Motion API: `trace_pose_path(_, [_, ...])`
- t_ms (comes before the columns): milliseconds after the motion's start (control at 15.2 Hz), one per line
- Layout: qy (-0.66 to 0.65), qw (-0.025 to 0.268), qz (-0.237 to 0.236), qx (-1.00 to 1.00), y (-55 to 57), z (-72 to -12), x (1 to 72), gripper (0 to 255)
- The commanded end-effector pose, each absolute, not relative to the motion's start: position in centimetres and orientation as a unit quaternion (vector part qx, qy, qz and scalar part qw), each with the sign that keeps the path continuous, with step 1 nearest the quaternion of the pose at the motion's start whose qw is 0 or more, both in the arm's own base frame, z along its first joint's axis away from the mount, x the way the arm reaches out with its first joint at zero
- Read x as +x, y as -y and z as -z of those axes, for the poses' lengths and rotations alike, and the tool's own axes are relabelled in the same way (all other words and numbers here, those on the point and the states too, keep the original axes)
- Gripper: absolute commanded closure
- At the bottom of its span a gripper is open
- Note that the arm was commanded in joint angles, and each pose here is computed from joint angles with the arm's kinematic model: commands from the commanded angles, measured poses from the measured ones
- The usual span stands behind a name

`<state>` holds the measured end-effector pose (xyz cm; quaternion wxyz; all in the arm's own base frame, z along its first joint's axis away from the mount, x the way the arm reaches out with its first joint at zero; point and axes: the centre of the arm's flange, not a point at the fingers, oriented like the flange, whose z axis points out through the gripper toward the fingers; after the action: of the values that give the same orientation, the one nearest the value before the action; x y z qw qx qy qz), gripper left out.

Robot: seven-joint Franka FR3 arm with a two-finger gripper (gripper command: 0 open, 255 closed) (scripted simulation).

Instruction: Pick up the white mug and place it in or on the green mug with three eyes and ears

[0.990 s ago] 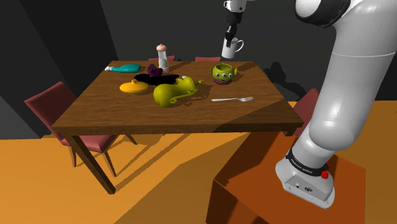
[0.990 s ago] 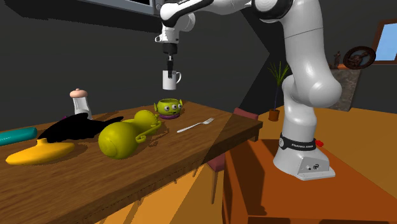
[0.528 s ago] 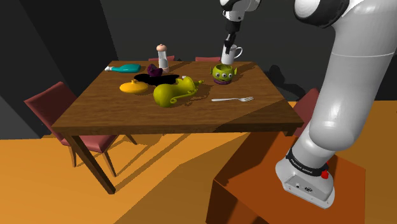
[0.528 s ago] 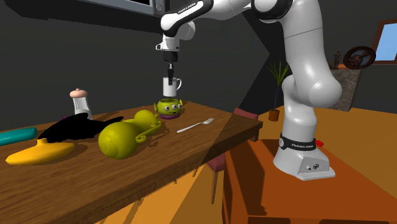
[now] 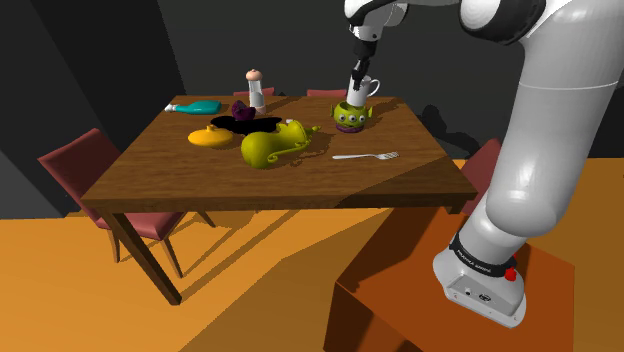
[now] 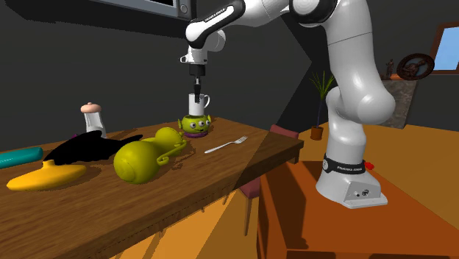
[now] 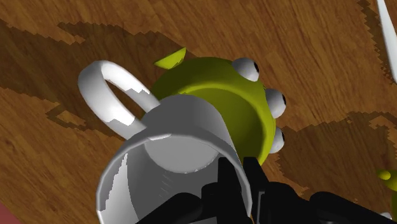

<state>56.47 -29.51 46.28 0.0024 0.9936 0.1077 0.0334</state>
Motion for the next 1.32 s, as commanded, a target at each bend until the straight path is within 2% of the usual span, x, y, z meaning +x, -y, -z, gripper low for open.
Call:
trace_pose_path(0, [-0.108, 0.003, -0.033, 0.994, 29.5, -46.3, 56.5, 255])
trace_pose_path(66, [-0.108, 0.003, -0.033, 0.994, 29.5, -46.3, 56.5, 255])
trace_pose_path(132, [-0.108, 0.003, -0.033, 0.994, 29.5, -46.3, 56.5, 0])
trace_pose_path(462, [-0.108, 0.003, -0.033, 0.994, 29.5, -46.3, 56.5, 0])
trace_pose_path(726, [-0.108, 0.003, -0.033, 0.994, 29.5, -51.3, 56.1, 0])
trace_pose_path(1254, [-0.108, 0.003, -0.033, 0.994, 29.5, -51.3, 56.1, 0])
